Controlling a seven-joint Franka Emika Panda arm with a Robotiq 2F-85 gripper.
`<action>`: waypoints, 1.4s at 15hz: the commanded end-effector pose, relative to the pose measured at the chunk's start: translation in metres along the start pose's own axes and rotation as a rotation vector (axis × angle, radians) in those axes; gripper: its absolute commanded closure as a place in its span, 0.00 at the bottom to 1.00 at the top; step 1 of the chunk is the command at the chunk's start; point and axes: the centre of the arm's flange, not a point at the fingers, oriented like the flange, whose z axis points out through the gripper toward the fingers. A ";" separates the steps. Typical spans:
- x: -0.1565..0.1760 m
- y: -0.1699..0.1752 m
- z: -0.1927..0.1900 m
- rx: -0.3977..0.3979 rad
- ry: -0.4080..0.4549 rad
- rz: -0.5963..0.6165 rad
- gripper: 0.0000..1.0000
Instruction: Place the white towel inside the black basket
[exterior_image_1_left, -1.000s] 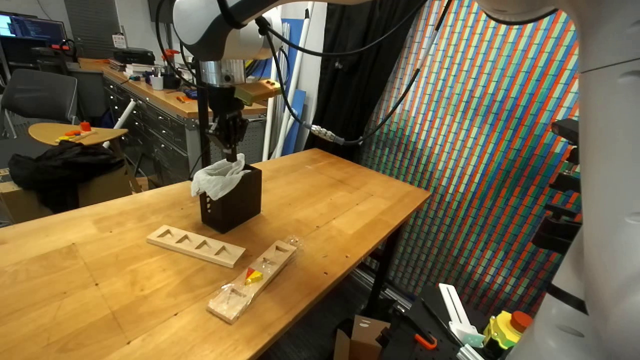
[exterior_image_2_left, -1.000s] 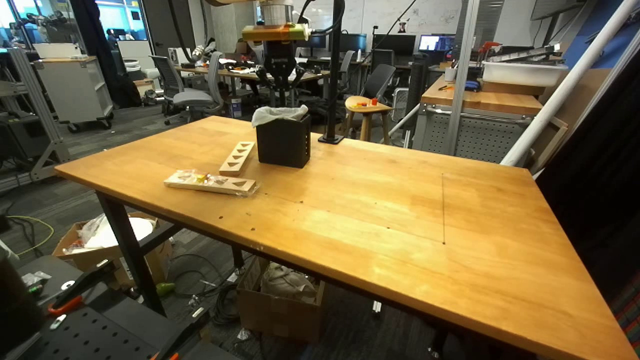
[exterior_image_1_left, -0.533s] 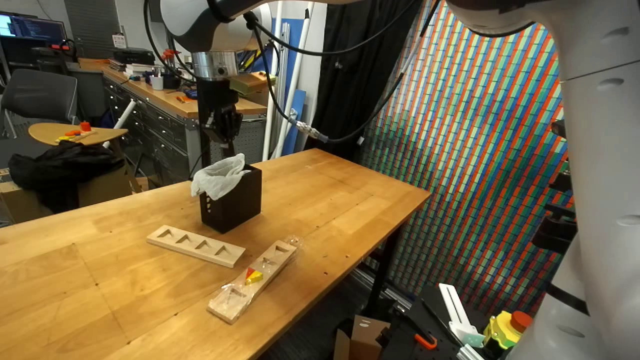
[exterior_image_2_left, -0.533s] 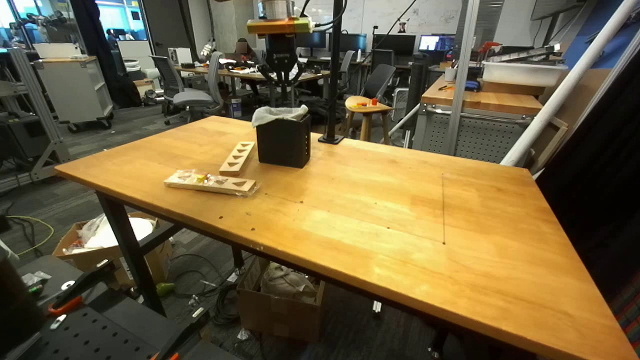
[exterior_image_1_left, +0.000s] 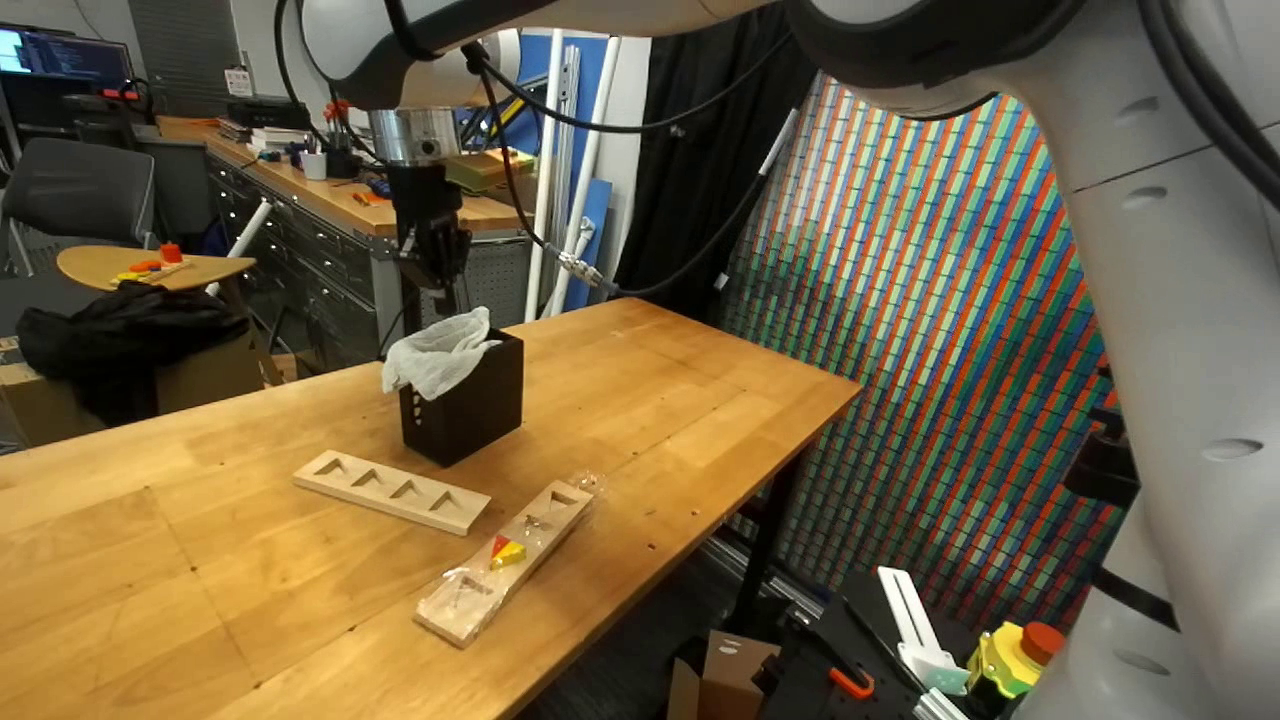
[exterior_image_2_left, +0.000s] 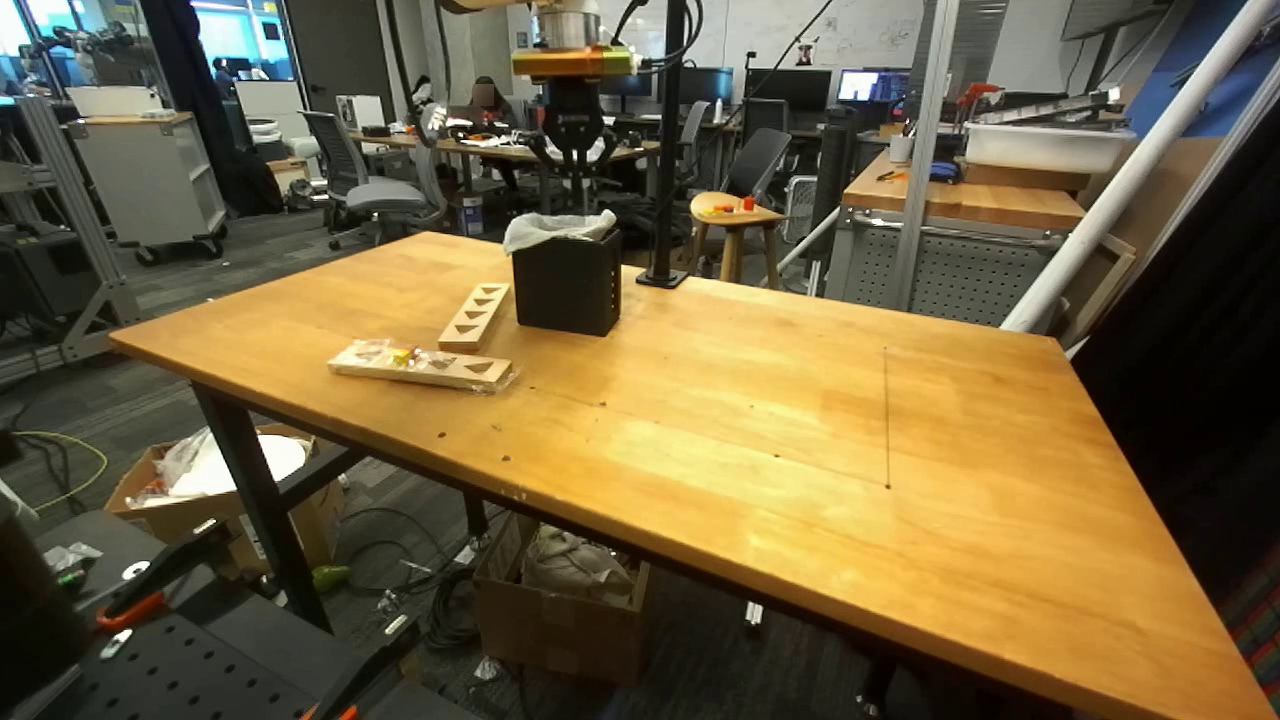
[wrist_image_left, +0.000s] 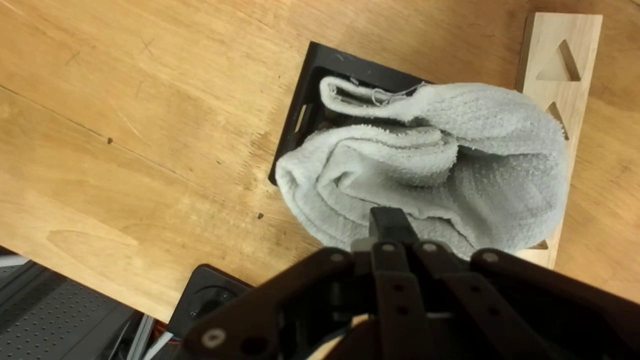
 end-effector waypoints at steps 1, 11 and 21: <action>0.021 0.014 0.000 0.016 0.004 -0.012 1.00; 0.021 0.015 0.015 0.034 0.009 0.009 1.00; 0.006 0.008 0.024 0.052 0.013 0.048 1.00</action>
